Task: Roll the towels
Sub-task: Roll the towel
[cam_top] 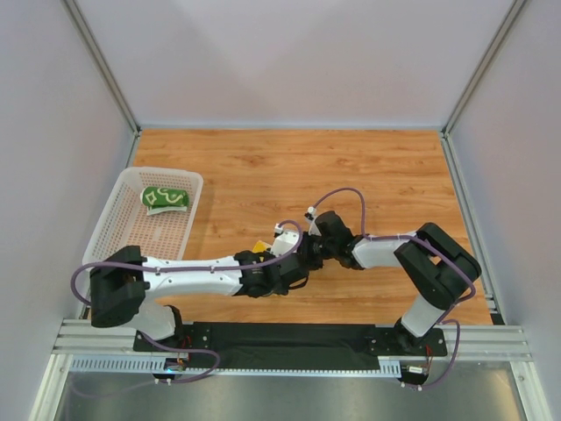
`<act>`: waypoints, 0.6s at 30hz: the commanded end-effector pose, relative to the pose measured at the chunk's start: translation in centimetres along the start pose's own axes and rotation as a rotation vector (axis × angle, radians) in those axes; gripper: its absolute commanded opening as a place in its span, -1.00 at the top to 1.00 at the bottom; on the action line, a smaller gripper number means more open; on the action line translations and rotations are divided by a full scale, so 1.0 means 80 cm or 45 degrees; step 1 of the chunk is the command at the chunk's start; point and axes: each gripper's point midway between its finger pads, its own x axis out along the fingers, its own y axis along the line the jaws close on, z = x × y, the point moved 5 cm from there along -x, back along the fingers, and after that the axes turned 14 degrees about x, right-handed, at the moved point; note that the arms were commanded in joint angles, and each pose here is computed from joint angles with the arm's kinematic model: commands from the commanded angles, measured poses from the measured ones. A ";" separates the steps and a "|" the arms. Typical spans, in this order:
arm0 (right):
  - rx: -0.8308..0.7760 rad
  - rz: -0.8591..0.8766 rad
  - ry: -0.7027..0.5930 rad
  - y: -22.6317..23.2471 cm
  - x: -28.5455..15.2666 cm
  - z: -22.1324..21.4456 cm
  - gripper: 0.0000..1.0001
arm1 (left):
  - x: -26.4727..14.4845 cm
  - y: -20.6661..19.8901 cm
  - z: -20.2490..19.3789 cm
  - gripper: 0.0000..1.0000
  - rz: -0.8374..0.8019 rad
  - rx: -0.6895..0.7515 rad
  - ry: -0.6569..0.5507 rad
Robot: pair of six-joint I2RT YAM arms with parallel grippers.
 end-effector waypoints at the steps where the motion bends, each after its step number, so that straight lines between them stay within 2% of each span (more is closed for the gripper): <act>1: -0.027 -0.039 -0.024 0.001 -0.002 0.003 0.91 | 0.010 -0.001 -0.001 0.14 0.053 0.074 0.016; 8: -0.023 -0.046 -0.020 -0.001 -0.002 0.002 0.92 | 0.038 -0.005 -0.028 0.14 0.077 0.112 0.110; 13: -0.021 -0.051 -0.012 0.000 0.000 0.003 0.93 | 0.041 -0.011 -0.032 0.15 0.031 0.127 0.108; 18: -0.021 -0.052 -0.004 0.005 0.001 0.005 0.92 | 0.046 -0.032 -0.041 -0.12 -0.120 0.197 0.125</act>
